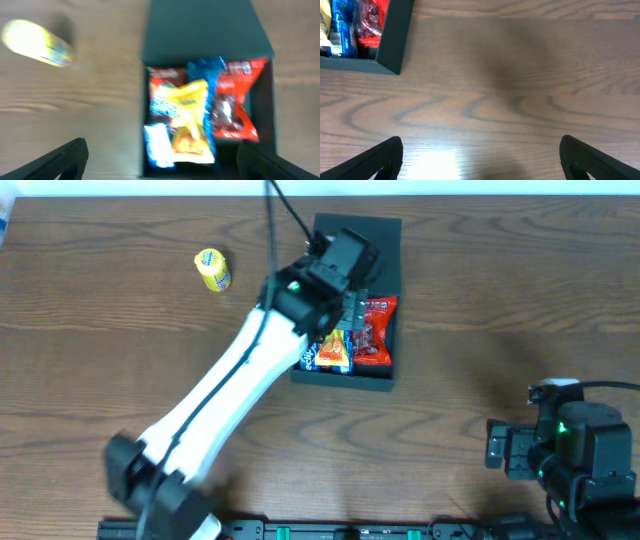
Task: Pack container
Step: 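Move the left gripper to the yellow Mentos container and grasp it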
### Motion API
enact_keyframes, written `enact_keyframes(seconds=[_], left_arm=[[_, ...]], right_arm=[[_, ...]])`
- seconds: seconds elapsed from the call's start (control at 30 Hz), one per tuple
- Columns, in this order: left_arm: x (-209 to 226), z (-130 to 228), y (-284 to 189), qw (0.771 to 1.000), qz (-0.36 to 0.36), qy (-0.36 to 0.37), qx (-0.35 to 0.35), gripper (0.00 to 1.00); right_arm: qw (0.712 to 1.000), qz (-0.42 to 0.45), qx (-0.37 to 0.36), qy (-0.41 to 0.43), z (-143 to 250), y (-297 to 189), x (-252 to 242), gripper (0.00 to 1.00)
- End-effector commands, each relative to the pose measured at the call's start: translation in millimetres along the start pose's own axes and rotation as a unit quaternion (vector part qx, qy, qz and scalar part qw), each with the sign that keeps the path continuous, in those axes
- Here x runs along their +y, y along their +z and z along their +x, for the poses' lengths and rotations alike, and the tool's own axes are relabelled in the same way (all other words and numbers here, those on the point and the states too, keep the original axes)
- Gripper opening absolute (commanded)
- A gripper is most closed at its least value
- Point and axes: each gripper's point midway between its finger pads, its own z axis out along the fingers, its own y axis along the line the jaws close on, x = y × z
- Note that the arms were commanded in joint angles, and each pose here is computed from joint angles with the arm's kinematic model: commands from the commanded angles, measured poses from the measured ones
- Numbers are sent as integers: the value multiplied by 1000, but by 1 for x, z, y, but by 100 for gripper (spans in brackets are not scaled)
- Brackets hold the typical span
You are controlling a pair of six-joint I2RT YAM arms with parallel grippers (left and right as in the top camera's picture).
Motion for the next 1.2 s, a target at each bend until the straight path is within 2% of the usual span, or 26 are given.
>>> enact_keyframes(seconds=[0.0,0.33,0.63,0.8,0.97,1.17], left_arm=[[48,2,-20,996,-83,2,-41,95],[122,70,-14,988,-114,-65,-81,95],[160,122,47,968,-125,-149,-160,95],[177,131,83,953,-140,-187,-190,95],[164,125,129,968,-97,-150,-176,95],[164,108,160,972,-102,-122,-174,95]], right_arm=[[1000,2,-2,-1,-1,0,-1,99],[1000,2,-2,-1,-1,0,-1,99],[1000,2,-2,-1,-1,0,-1,99],[1000,1,-2,-1,-1,0,-1,99],[1000,2,-2,-1,-1,0,-1,99],[1000,2,-2,-1,-1,0,-1,99]])
